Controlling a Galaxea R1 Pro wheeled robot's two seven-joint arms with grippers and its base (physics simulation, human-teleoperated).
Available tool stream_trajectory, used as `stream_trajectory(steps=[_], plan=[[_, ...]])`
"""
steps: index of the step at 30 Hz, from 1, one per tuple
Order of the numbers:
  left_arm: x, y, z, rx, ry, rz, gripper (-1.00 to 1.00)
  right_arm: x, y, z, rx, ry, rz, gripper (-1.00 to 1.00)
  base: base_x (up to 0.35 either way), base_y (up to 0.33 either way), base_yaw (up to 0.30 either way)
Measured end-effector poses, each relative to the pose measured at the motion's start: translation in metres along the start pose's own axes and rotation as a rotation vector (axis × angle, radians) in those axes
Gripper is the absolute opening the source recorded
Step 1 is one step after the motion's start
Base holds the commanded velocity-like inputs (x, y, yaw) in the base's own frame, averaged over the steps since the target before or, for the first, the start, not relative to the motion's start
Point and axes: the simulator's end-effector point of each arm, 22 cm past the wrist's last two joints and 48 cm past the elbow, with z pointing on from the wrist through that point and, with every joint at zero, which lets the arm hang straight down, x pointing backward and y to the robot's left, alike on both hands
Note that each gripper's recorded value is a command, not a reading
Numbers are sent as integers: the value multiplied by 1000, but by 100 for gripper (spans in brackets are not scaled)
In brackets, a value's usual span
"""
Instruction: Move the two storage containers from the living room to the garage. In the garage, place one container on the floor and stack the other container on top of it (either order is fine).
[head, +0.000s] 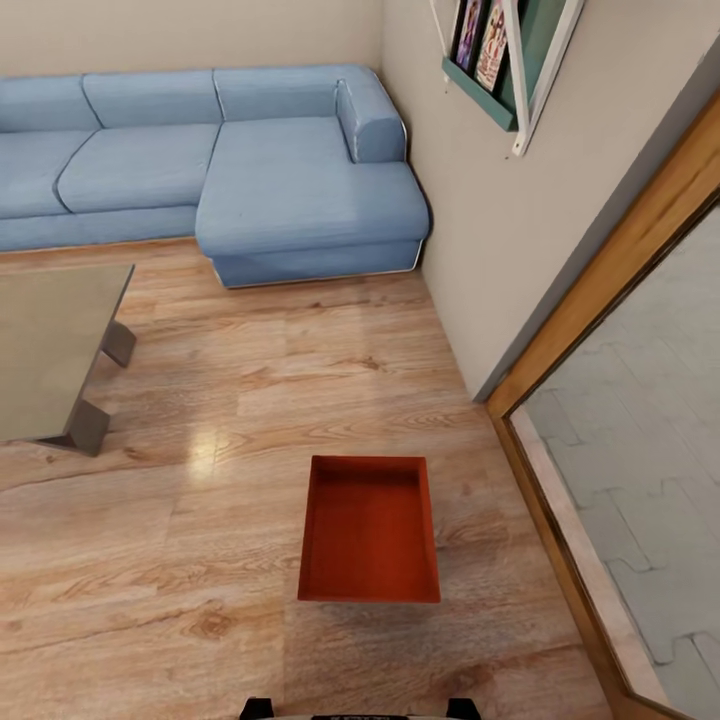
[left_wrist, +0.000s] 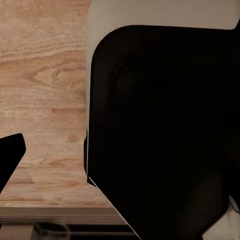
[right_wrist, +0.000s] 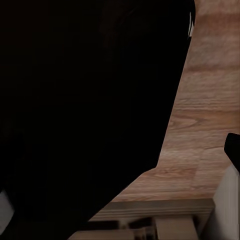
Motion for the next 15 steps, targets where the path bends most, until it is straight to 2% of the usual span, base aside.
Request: stream_trajectory(steps=[15], plan=[[-2,2,0,-2,-10,1,100,0,-5,0,14,-3,2,100,0,0,10]])
